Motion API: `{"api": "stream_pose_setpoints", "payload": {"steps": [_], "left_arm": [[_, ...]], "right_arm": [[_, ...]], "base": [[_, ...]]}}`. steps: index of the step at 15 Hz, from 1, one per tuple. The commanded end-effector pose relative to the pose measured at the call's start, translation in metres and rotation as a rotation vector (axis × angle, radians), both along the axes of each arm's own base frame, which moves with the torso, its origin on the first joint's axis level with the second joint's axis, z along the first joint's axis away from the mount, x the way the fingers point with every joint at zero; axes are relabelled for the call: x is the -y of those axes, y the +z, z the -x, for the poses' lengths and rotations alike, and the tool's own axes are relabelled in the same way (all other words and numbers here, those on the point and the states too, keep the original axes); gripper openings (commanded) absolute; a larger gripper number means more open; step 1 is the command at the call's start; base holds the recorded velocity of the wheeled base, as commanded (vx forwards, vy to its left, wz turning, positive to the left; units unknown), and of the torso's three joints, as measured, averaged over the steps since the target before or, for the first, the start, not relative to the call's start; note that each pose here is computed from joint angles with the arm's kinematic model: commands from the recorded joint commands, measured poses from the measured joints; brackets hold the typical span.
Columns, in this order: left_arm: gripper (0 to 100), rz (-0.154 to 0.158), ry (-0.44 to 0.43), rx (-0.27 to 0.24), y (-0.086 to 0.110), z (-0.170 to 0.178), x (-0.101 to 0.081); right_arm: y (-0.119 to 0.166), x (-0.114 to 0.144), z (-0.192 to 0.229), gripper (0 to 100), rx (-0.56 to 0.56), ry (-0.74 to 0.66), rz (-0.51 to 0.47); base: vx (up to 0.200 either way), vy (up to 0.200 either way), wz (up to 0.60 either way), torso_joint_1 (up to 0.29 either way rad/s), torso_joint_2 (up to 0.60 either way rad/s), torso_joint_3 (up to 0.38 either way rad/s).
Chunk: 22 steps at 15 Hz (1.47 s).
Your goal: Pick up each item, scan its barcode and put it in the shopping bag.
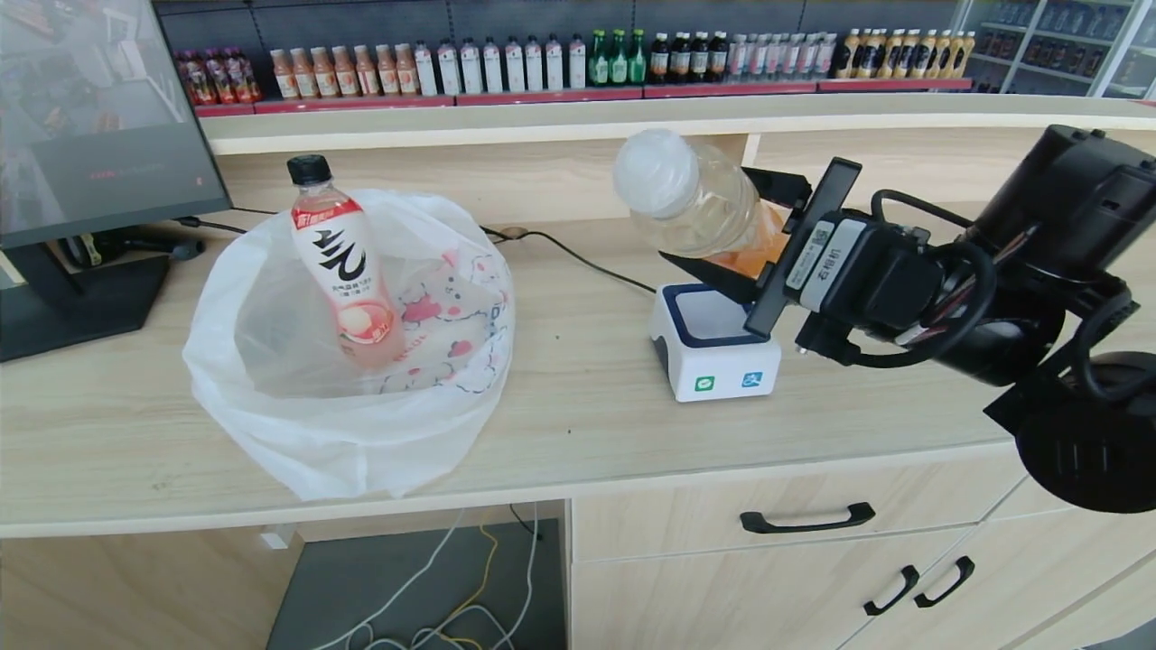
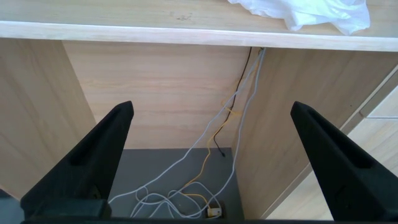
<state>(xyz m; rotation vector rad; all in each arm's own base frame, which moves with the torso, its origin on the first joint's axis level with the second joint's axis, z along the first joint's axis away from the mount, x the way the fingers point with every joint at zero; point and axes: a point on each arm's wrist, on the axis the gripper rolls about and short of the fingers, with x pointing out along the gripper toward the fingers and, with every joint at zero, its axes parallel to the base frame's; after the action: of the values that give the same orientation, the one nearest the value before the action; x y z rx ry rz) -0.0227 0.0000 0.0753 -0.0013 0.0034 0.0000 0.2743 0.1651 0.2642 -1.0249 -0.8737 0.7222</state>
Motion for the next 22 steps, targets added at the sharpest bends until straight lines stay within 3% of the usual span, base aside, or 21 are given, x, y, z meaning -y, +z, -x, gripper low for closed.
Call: {"api": "stream_pose_setpoints", "payload": {"steps": [1, 7, 22], "left_arm": [[100, 0.0, 0.0, 0.0, 0.0, 0.0, 0.0], [100, 0.0, 0.0, 0.0, 0.0, 0.0, 0.0], [100, 0.0, 0.0, 0.0, 0.0, 0.0, 0.0]], "right_arm": [[-0.011, -0.003, -0.007, 0, -0.017, 0.014, 0.009], [-0.029, 0.003, -0.007, 0, -0.027, 0.021, 0.009], [-0.035, 0.011, -0.006, 0, -0.045, 0.019, -0.003]], "base": [[0.0, 0.0, 0.0, 0.0, 0.0, 0.0], [0.0, 0.0, 0.0, 0.0, 0.0, 0.0], [0.0, 0.0, 0.0, 0.0, 0.0, 0.0]]}}
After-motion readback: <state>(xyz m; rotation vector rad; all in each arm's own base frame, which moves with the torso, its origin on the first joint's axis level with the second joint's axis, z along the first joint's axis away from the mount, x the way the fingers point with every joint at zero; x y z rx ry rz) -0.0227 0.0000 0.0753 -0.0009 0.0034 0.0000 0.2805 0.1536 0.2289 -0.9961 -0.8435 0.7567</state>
